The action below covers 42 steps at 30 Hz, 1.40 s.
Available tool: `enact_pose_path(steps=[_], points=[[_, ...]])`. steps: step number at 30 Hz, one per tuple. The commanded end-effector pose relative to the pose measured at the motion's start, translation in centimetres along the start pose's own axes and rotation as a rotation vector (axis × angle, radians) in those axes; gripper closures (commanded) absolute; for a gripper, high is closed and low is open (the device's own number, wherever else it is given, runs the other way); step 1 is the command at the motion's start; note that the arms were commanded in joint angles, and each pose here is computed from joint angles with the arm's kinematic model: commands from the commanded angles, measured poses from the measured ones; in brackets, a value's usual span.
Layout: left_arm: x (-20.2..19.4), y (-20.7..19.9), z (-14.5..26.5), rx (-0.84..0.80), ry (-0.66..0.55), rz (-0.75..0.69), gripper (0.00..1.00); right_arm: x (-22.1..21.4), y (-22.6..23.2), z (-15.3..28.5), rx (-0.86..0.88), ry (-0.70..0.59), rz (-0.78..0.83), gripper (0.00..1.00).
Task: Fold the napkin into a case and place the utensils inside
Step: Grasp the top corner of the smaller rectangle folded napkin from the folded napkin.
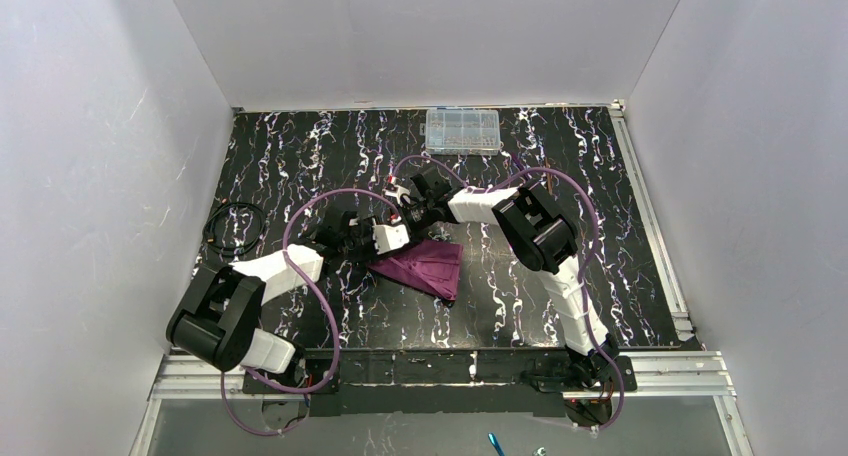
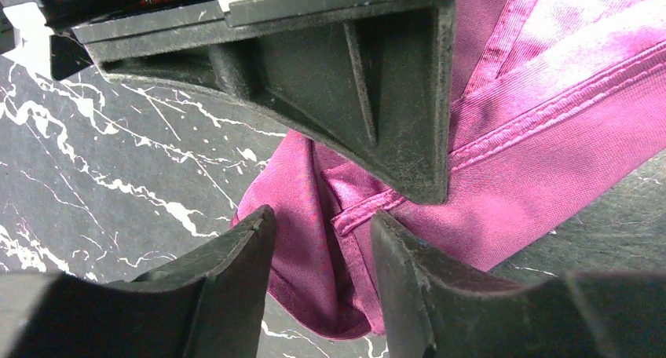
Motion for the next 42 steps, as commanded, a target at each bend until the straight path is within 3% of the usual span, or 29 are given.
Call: enact_pose_path(steps=[1, 6, 16, 17, 18, 19, 31, 42], points=[[0.2, -0.2, 0.2, -0.007, -0.008, 0.016, 0.57, 0.0, -0.4, -0.5, -0.018, 0.006, 0.011, 0.99], [0.0, -0.1, 0.0, 0.007, -0.001, 0.013, 0.83, -0.1, -0.3, -0.5, -0.011, 0.006, 0.011, 0.99], [0.2, 0.1, -0.4, 0.004, -0.008, 0.009, 0.80, -0.3, -0.1, -0.3, -0.011, 0.023, 0.012, 0.99], [0.2, 0.1, -0.5, -0.001, -0.008, 0.005, 0.83, -0.3, -0.1, -0.3, -0.011, 0.024, 0.012, 0.99], [0.2, 0.0, -0.5, -0.005, -0.010, 0.002, 0.95, -0.2, -0.1, -0.3, -0.010, 0.024, 0.012, 0.99], [0.3, 0.0, -0.5, -0.004, -0.012, 0.000, 1.00, -0.2, -0.1, -0.3, -0.010, 0.023, 0.010, 0.99], [1.9, 0.8, 0.4, 0.040, -0.056, 0.024, 1.00, 1.8, 0.1, -0.4, -0.028, 0.006, 0.012, 0.99], [2.2, 0.6, 1.1, 0.036, -0.070, 0.036, 1.00, 0.7, -1.4, -0.9, -0.067, 0.032, -0.029, 0.99]])
Point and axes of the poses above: each gripper's point midway between its finger pads, its own z axis back along the fingers, its own y axis along the line the jaws close on, x = y × z, the point moved 8 cm from there along z, back along the fingers, and after that the axes turned 14 degrees about z, right-handed, at the moved point
